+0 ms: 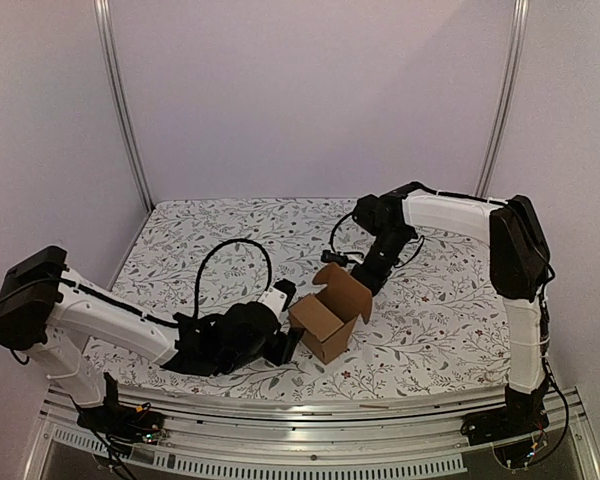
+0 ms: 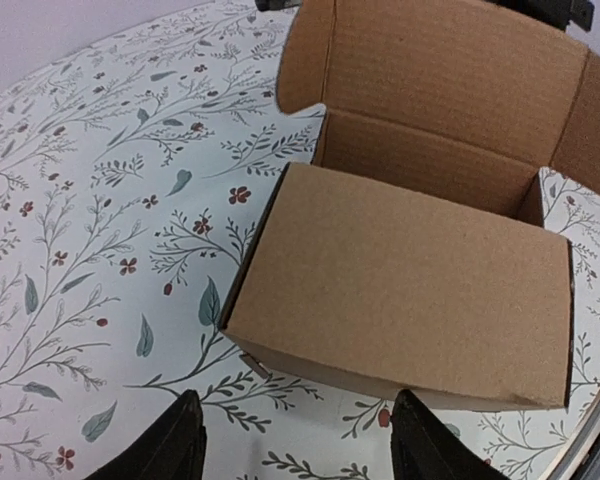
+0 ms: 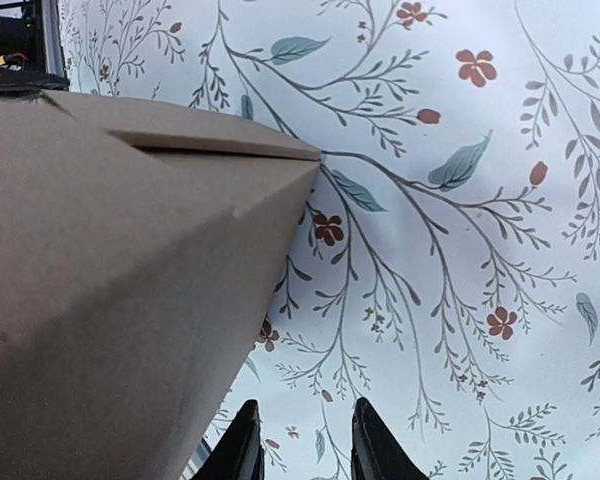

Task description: Fold the paper box

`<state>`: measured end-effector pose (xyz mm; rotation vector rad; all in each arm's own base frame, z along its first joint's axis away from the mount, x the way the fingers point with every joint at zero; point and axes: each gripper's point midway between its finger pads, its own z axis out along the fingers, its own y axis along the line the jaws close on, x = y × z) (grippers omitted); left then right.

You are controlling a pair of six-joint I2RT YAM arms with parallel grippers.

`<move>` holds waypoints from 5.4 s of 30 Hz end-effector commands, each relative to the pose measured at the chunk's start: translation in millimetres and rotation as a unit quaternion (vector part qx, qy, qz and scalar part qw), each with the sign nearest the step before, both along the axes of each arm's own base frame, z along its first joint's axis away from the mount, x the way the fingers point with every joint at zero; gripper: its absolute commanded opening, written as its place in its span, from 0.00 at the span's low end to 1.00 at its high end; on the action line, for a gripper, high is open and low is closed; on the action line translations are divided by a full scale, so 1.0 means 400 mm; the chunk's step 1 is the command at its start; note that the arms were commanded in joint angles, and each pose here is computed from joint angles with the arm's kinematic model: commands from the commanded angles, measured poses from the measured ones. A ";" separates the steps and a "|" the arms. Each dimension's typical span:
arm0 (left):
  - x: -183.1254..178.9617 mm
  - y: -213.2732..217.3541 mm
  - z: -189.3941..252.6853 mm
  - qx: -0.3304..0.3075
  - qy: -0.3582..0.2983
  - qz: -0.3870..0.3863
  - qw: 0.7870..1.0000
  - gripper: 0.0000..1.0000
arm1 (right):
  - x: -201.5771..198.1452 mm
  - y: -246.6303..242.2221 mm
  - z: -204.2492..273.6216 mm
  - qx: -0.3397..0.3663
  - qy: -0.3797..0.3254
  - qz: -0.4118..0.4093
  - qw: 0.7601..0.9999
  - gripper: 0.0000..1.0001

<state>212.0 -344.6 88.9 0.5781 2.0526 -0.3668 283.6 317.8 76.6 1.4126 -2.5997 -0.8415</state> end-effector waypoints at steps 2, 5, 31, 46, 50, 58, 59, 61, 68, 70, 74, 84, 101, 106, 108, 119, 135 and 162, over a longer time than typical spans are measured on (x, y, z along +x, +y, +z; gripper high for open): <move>0.056 -0.061 0.014 0.014 0.003 -0.021 1.000 0.63 | -0.078 0.027 0.025 -0.002 0.013 0.034 0.999 0.29; 0.074 -0.088 0.020 0.021 0.003 -0.032 0.999 0.64 | -0.089 0.022 0.003 -0.013 0.027 0.038 0.999 0.29; 0.207 -0.515 0.002 -0.010 0.039 -0.165 0.985 0.65 | 0.076 -0.475 -0.097 -0.108 0.026 -0.206 0.972 0.34; 0.266 -0.656 0.013 -0.084 0.055 -0.192 0.976 0.65 | 0.113 -0.784 -0.145 -0.224 -0.015 -0.273 0.935 0.43; 0.272 -0.658 0.016 -0.088 0.050 -0.191 0.976 0.66 | 0.104 -0.755 -0.108 -0.188 -0.024 -0.275 0.943 0.44; 0.262 -0.645 0.018 -0.098 0.058 -0.194 0.974 0.66 | 0.021 -0.588 -0.087 -0.126 0.023 -0.218 0.967 0.44; 0.260 -0.637 0.019 -0.098 0.057 -0.192 0.975 0.66 | 0.014 -0.563 -0.084 -0.112 0.037 -0.217 0.969 0.44; 0.258 -0.621 0.024 -0.099 0.058 -0.189 0.975 0.66 | 0.006 -0.518 -0.073 -0.077 0.071 -0.220 0.970 0.44; 0.248 -0.535 0.022 -0.094 0.063 -0.166 0.980 0.66 | -0.019 -0.366 -0.076 -0.013 0.152 -0.186 0.971 0.43; 0.240 -0.494 0.034 -0.092 0.056 -0.154 0.982 0.66 | -0.026 -0.319 -0.074 -0.008 0.151 -0.164 0.975 0.43; 0.217 -0.389 0.063 -0.082 0.038 -0.125 0.988 0.66 | -0.028 -0.208 -0.069 0.002 0.142 -0.127 0.982 0.43; 0.205 -0.128 0.055 0.064 0.008 -0.030 0.997 0.67 | -0.014 -0.012 -0.143 -0.059 0.112 -0.081 0.989 0.44; 0.325 -0.361 0.092 0.031 -0.012 -0.082 0.996 0.67 | 0.248 -0.518 -0.171 -0.224 -0.026 -0.225 0.948 0.51; 0.344 -0.471 0.038 0.029 0.021 -0.121 0.992 0.67 | 0.269 -0.640 -0.131 -0.219 -0.042 -0.257 0.940 0.51; 0.349 -0.501 0.017 0.022 0.029 -0.130 0.991 0.66 | 0.266 -0.661 -0.111 -0.210 -0.049 -0.262 0.941 0.51; 0.375 -0.612 -0.072 -0.004 0.057 -0.159 0.986 0.66 | 0.242 -0.761 -0.044 -0.190 -0.073 -0.302 0.931 0.52; 0.270 -0.415 0.341 -0.073 -0.070 -0.132 0.986 0.67 | 0.188 -0.492 0.250 0.165 -0.113 -0.216 0.956 0.99; -0.058 0.236 -0.021 0.034 0.076 0.098 0.992 0.63 | -0.286 0.032 -0.040 -0.034 -0.221 0.321 0.920 0.36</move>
